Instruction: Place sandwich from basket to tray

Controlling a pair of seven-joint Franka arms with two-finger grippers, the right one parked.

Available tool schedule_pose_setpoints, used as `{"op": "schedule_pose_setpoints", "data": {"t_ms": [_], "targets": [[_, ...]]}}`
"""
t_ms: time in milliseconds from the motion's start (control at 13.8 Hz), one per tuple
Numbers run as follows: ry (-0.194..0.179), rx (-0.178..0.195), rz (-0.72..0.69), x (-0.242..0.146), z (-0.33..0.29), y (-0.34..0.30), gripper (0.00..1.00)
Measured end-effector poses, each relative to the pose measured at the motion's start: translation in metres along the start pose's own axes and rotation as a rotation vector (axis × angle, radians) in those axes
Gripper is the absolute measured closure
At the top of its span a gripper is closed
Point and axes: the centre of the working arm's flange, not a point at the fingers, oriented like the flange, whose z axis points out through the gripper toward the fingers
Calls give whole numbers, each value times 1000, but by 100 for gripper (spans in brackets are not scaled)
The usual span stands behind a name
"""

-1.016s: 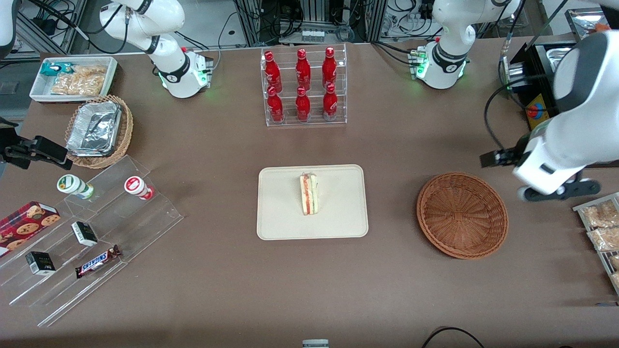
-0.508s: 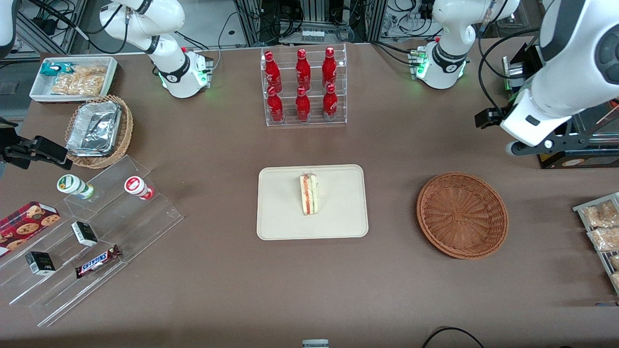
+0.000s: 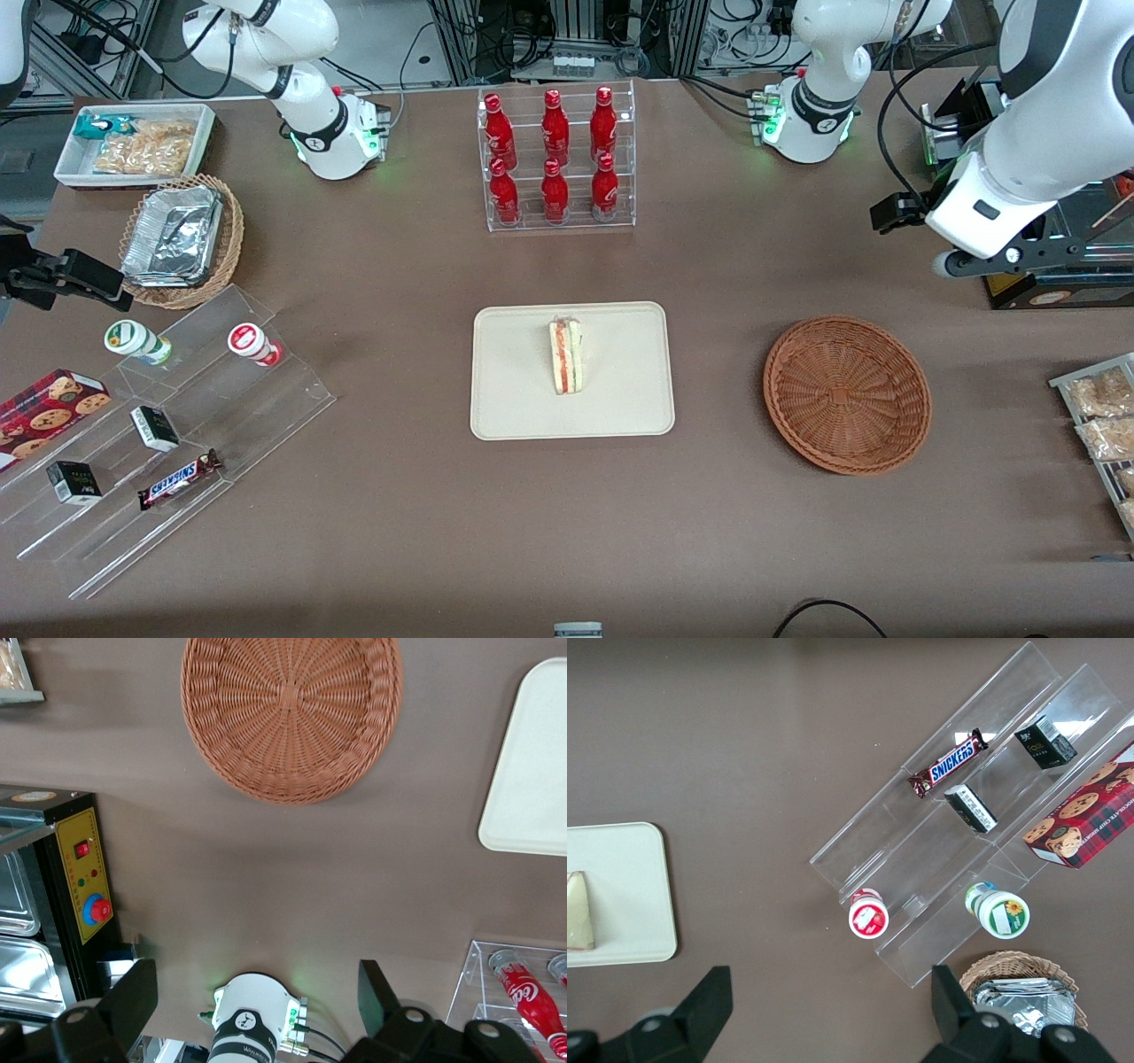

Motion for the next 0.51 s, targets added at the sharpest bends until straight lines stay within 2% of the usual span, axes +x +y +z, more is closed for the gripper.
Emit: {"op": "schedule_pose_setpoints", "data": {"t_ms": [508], "targets": [[3, -11, -17, 6, -2, -10, 0]]}}
